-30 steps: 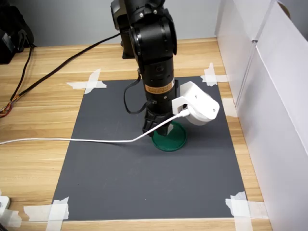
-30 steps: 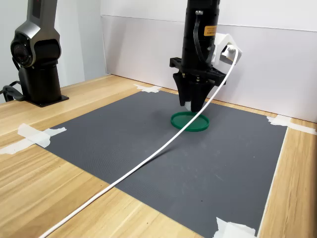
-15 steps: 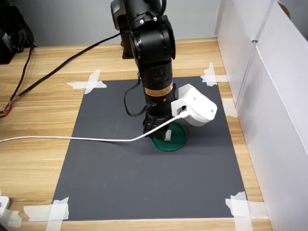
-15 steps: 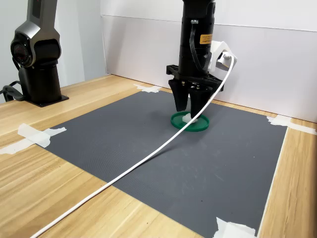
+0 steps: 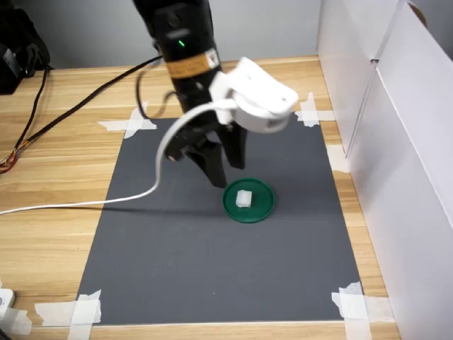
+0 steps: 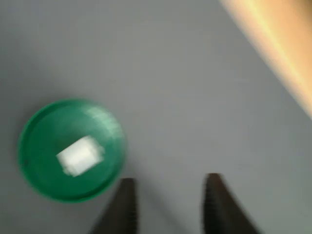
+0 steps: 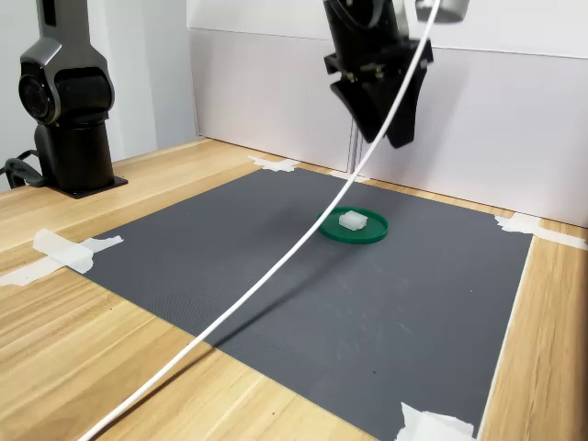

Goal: Grasp a white terminal and put it in the green lid.

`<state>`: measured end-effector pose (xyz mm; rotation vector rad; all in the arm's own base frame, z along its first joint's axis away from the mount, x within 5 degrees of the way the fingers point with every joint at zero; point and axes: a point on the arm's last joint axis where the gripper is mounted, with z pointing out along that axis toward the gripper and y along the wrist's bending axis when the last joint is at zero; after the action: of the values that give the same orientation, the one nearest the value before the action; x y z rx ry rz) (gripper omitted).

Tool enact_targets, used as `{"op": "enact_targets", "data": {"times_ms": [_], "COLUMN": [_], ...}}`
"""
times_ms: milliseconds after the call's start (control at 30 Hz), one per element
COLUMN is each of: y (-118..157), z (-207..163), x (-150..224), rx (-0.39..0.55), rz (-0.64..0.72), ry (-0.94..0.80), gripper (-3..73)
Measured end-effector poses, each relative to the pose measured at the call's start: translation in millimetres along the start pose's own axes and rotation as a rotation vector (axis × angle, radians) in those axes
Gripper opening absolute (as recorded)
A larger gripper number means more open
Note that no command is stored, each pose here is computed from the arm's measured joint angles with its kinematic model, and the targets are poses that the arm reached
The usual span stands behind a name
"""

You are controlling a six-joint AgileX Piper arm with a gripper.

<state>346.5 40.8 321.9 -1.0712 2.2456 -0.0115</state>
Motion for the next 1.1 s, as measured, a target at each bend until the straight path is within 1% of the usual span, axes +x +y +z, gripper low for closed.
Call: {"op": "enact_targets", "data": {"times_ms": [100, 167, 233, 333, 433, 600, 667, 733, 833, 933, 1100], "y": [-16, -23, -25, -22, -15, 4, 18, 35, 69, 99, 137], "z": [-39, -62, -86, -117, -141, -169, -175, -174, -166, -159, -151], "x": [9, 13, 15, 15, 16, 31, 39, 45, 56, 75, 116], "rx": [0.079, 0.133, 0.181, 0.242, 0.298, 0.417, 0.440, 0.438, 0.390, 0.357, 0.388], "rz": [0.112, 0.168, 0.216, 0.276, 0.399, 0.725, 0.797, 0.800, 0.729, 0.677, 0.656], "ry": [-0.096, -0.158, -0.221, -0.294, -0.355, -0.506, -0.553, -0.569, -0.552, -0.535, -0.575], "gripper": [10.2, 2.9, -0.3, -1.8, -1.8, -2.0, -2.0, -2.0, -2.0, -2.0, -2.0]}}
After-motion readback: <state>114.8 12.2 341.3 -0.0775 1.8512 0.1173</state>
